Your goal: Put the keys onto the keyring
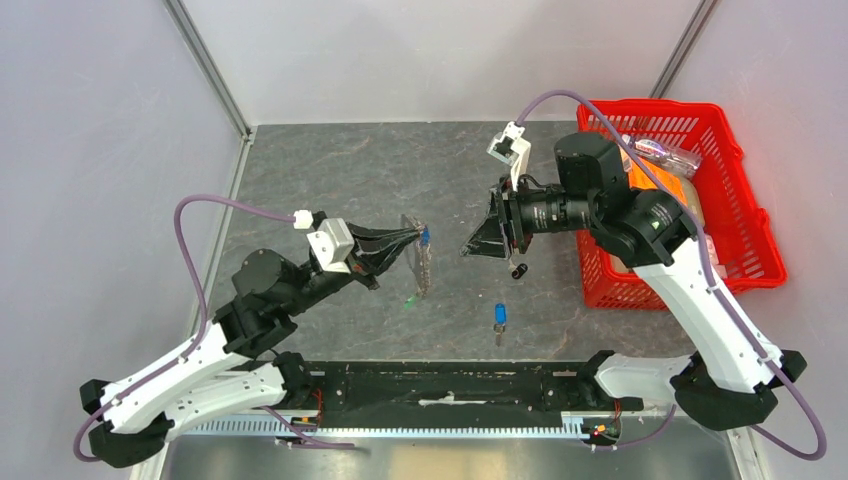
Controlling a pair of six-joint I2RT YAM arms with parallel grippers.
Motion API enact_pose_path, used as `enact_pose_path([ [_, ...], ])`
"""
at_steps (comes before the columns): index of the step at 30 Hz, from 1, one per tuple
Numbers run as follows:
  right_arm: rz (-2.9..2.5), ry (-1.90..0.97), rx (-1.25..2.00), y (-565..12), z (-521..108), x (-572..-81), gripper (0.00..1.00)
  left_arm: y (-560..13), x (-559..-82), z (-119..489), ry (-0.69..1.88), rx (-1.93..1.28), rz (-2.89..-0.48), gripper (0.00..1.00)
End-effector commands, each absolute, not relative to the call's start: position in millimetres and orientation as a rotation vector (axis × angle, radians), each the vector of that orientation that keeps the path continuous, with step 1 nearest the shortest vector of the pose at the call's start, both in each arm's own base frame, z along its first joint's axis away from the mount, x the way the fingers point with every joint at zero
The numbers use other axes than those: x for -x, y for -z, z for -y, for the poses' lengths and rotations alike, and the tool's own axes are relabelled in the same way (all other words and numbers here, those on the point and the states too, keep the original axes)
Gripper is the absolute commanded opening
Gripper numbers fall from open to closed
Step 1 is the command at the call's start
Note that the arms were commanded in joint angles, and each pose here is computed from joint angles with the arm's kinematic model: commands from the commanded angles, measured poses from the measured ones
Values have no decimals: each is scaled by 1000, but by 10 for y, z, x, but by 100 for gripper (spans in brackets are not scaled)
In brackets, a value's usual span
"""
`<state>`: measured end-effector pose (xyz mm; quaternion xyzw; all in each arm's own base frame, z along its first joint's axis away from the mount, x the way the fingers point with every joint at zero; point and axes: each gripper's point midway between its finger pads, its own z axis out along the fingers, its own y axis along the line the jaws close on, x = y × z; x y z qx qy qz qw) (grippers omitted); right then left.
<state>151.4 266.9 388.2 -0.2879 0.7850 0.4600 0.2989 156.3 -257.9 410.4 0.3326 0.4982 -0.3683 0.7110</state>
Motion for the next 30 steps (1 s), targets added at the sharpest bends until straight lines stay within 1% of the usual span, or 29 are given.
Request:
enact_pose_path([
  [1, -1741, -1266, 1080, -4172, -2762, -1373, 42, -4266, -1273, 2584, 1023, -735, -1132, 2],
  [9, -1476, -1233, 1277, -4257, -2700, -1125, 42, -4264, -1079, 2655, 1187, -746, -1191, 2],
  [14, -1408, -1232, 1358, -4137, -2750, -994, 40, -4182, -1033, 2717, 1257, -738, -1214, 2],
  [20, -1387, -1143, 1392, -4015, -2808, -1048, 39, -4151, -984, 2787, 1312, -748, -1181, 2],
  [25, -1293, -1117, 1424, -4056, -2807, -1010, 42, -4192, -901, 2811, 1366, -765, -1142, 2],
  [30, -1262, -1129, 1433, -4117, -2835, -992, 43, -4216, -849, 2807, 1396, -769, -1112, 2],
])
